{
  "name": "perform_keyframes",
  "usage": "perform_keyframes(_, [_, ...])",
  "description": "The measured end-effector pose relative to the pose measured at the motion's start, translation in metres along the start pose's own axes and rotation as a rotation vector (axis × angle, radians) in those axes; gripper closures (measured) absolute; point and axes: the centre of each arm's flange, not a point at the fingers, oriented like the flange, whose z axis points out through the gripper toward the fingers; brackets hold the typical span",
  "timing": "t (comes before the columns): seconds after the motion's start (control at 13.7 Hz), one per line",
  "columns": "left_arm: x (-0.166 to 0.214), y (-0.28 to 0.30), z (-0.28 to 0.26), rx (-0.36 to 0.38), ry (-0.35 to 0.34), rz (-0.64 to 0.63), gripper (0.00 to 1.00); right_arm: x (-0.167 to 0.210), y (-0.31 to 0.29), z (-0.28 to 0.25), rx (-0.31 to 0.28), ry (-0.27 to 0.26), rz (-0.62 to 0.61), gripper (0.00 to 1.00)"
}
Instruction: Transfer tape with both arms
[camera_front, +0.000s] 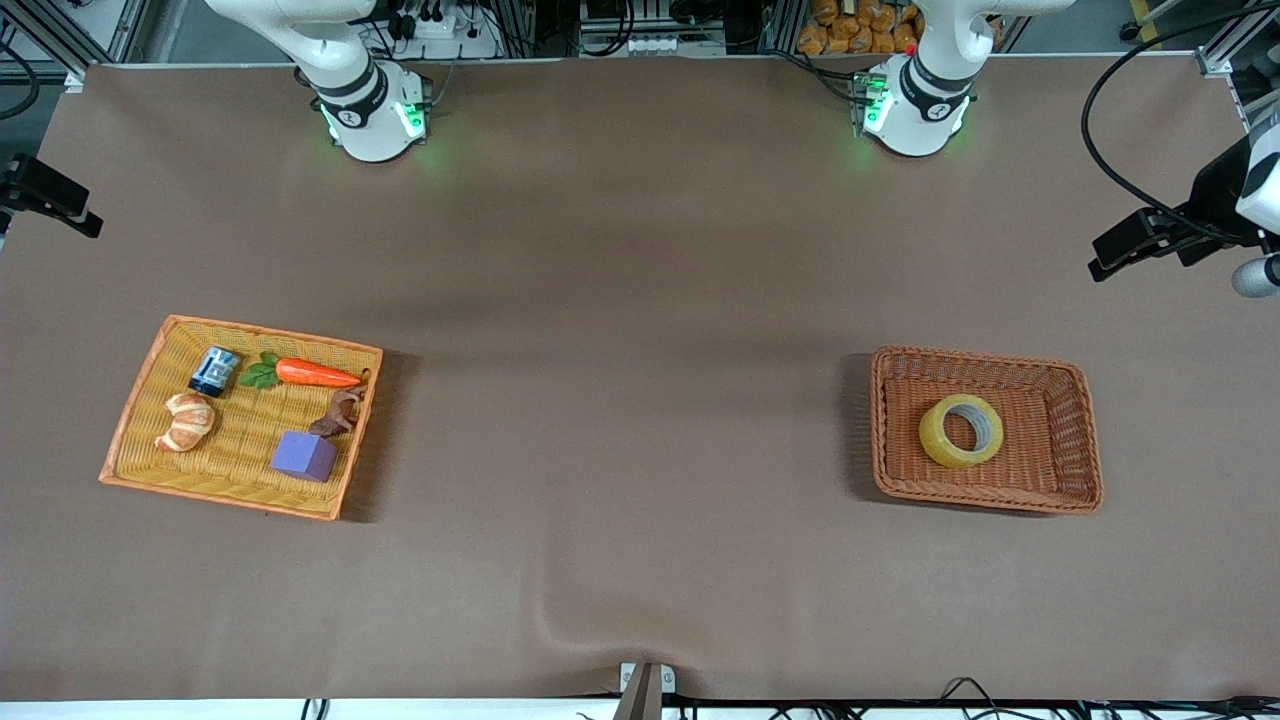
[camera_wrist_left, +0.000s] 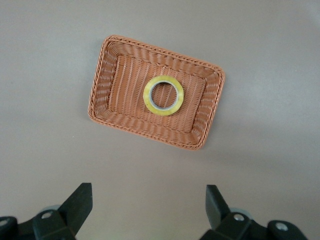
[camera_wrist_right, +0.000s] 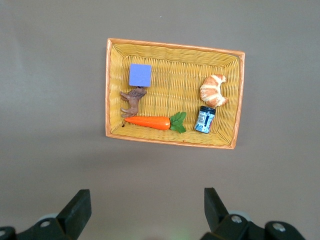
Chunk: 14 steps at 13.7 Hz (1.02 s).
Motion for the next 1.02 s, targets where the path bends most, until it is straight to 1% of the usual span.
perform_keyframes(0.29, [-0.014,-0.005,-0.003,-0.002,0.0,-0.001,0.0,0.0,0.01,0.004,0.001,-0.012,0.024,0.0])
perform_keyframes(0.73, [-0.014,-0.006,-0.012,-0.008,0.027,-0.003,0.0,-0.001,0.019,0.007,0.002,-0.027,0.042,0.0])
perform_keyframes(1.02, [-0.016,-0.006,-0.012,-0.005,0.011,-0.002,0.0,0.0,0.017,0.012,0.002,-0.041,0.038,0.0])
